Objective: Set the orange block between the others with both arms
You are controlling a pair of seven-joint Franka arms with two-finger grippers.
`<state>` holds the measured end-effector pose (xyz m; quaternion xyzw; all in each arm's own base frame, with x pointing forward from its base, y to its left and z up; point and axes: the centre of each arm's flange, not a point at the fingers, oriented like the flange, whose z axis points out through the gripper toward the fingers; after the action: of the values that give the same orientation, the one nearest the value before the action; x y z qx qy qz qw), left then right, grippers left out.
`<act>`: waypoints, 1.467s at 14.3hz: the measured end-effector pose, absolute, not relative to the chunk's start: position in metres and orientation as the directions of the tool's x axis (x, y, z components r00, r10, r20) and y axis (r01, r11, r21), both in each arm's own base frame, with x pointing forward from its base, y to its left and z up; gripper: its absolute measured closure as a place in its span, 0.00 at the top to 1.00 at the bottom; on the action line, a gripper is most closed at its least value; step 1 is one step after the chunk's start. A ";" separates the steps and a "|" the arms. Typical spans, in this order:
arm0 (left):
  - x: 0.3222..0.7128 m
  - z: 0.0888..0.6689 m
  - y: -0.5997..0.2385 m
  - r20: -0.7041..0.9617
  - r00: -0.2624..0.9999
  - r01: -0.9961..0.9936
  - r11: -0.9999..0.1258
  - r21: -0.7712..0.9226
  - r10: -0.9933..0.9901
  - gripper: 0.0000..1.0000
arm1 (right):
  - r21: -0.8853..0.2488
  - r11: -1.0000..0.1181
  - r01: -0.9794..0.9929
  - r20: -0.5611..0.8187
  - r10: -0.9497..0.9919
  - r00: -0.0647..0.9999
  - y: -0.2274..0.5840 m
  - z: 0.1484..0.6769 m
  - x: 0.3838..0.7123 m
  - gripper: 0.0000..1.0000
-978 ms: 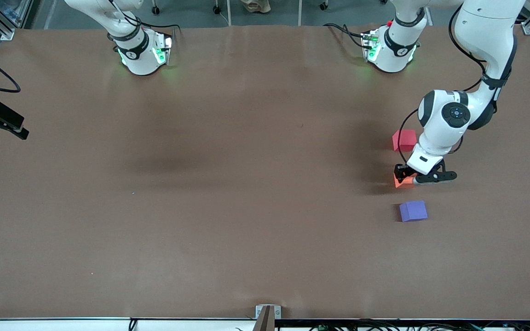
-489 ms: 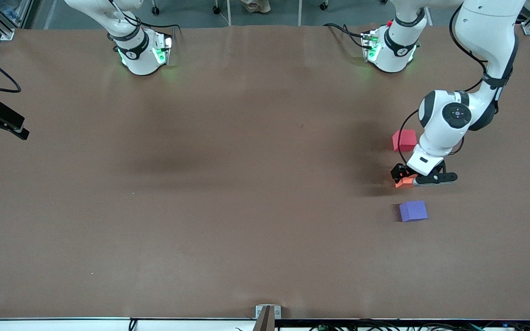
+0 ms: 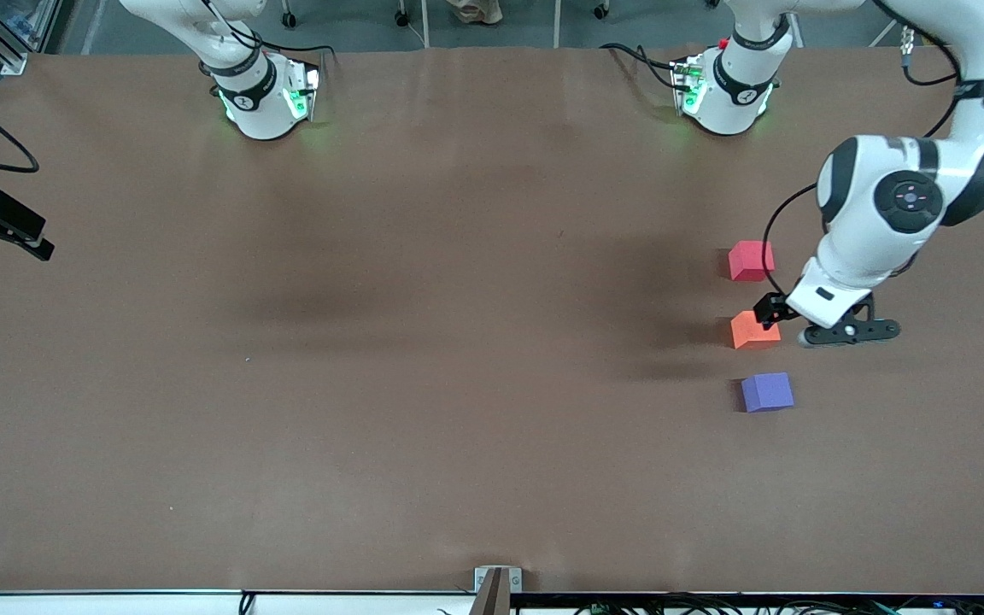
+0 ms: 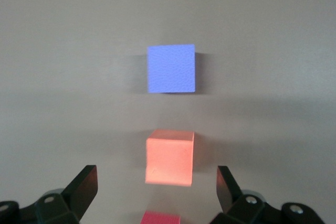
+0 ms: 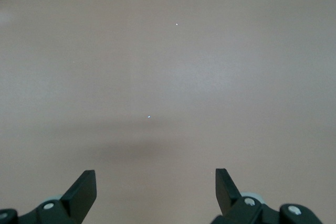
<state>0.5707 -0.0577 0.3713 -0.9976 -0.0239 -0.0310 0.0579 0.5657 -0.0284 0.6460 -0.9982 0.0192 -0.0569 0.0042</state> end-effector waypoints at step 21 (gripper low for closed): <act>0.565 0.657 -0.034 0.050 0.999 0.001 -1.000 0.023 0.002 1.00 | -0.010 -0.999 -0.038 0.117 -0.038 0.992 -0.028 0.646 0.566 1.00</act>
<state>0.5653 -0.0336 0.6570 -0.9996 -0.0006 -0.0248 -0.0114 0.5661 -0.0283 0.6464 -0.9981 0.0190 -0.0587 0.0041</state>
